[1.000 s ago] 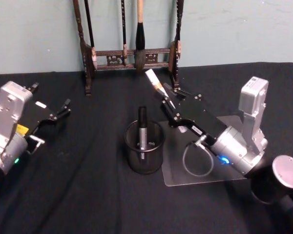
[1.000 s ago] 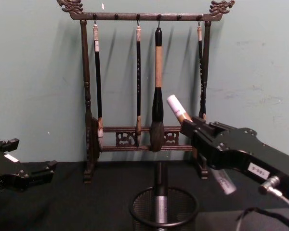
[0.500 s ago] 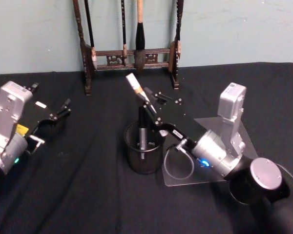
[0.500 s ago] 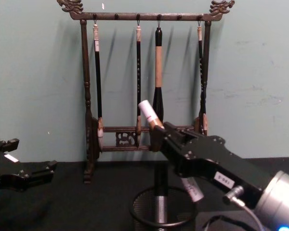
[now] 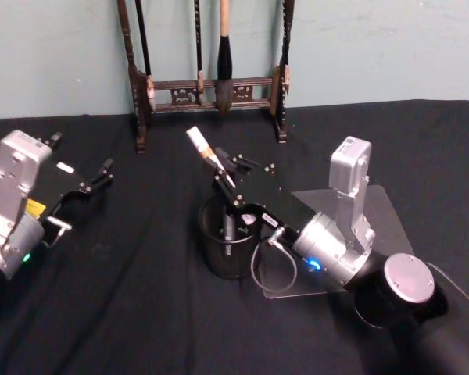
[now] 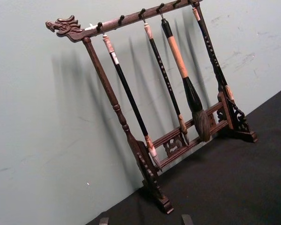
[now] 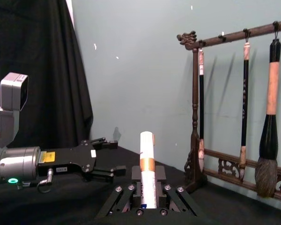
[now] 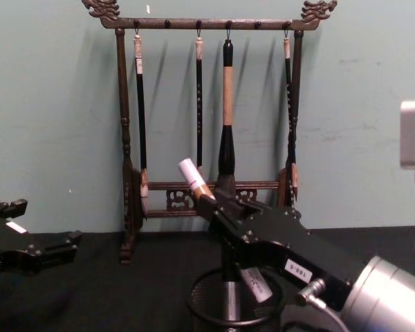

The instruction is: Pick up the water-based marker from the table and place it into the pen holder.

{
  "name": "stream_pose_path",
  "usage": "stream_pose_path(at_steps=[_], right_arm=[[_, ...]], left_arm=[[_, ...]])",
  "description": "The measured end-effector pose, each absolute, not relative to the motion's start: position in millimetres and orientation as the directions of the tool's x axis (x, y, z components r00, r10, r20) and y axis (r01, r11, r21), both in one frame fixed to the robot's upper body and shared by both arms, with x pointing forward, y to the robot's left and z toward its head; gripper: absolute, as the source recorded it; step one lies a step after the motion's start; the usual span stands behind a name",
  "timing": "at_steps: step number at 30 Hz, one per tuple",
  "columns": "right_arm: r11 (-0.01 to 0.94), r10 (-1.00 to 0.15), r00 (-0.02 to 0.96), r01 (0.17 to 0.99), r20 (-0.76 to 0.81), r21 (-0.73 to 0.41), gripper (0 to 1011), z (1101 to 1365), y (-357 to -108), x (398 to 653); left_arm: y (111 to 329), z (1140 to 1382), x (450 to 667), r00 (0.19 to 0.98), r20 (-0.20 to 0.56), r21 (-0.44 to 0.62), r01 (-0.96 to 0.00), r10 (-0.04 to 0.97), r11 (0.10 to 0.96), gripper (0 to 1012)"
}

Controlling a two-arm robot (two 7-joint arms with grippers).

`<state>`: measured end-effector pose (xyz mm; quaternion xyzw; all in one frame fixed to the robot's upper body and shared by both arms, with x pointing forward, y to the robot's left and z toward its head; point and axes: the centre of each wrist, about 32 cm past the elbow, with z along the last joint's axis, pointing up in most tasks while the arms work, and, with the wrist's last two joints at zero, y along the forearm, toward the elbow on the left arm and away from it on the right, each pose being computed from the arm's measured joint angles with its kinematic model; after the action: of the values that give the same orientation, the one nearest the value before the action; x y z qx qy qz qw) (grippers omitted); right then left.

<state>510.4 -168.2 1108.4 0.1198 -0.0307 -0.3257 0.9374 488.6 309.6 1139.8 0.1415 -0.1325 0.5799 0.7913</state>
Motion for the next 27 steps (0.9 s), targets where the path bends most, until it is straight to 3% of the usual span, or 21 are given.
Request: stream_pose_path(at_steps=[25, 27], right_arm=[[0.766, -0.617, 0.787, 0.606, -0.02, 0.214, 179, 1103.5, -166.2, 506.6], [0.766, -0.617, 0.787, 0.606, -0.02, 0.214, 216, 1103.5, -166.2, 506.7]], left_arm=[[309.7, 1139.8, 488.6, 0.292, 0.374, 0.07, -0.955, 0.88, 0.287, 1001], [309.7, 1139.8, 488.6, 0.292, 0.374, 0.07, -0.955, 0.88, 0.287, 1001]])
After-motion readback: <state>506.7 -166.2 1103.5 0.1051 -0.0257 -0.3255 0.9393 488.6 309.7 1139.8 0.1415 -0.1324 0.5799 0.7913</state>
